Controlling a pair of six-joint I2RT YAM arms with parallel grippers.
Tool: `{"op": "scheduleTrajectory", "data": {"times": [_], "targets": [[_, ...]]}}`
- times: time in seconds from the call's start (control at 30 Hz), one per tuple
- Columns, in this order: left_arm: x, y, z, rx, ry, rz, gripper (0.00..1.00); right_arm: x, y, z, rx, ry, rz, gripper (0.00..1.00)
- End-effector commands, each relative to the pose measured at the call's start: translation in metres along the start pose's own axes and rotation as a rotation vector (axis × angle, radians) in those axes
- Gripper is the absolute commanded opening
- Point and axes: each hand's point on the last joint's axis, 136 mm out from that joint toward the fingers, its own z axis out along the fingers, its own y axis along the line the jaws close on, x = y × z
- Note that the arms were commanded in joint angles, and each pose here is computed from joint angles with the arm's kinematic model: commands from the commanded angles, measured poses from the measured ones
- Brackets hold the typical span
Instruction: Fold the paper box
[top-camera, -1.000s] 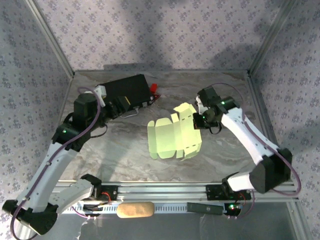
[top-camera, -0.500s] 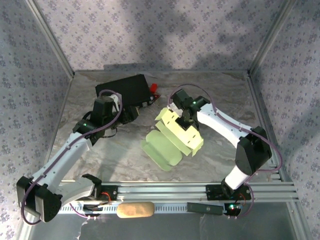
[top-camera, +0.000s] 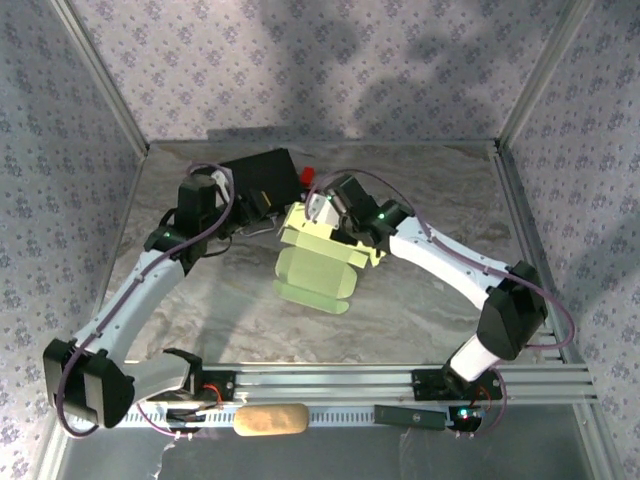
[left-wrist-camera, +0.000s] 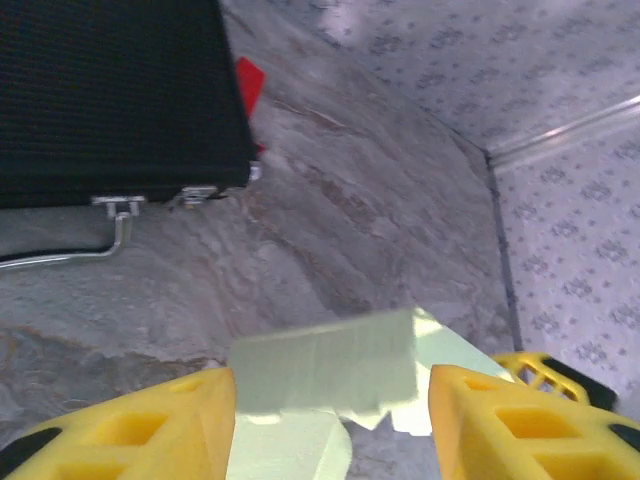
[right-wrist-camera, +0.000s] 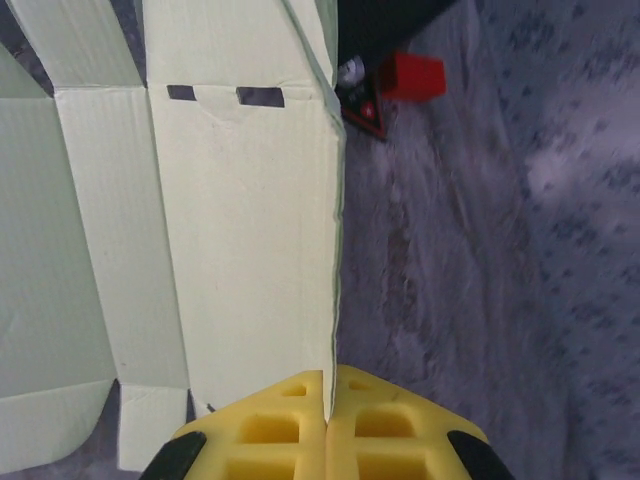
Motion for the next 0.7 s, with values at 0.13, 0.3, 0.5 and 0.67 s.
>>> {"op": "scheduleTrajectory", "data": {"times": [0.13, 0.3, 0.5, 0.67], "targets": [[0.017, 0.040, -0.010, -0.035, 0.012, -0.018, 0.52, -0.011, 0.018, 0.024, 0.097, 0.029, -0.217, 0.00], [0.038, 0.061, -0.011, -0.049, 0.044, -0.049, 0.53, -0.025, 0.031, 0.037, 0.158, 0.014, -0.307, 0.00], [0.051, 0.058, -0.016, -0.010, 0.087, -0.077, 0.61, -0.023, 0.048, 0.044, 0.169, -0.008, -0.384, 0.00], [0.061, 0.044, -0.012, 0.018, 0.086, -0.528, 0.61, -0.026, 0.049, 0.040, 0.189, -0.031, -0.386, 0.00]]}}
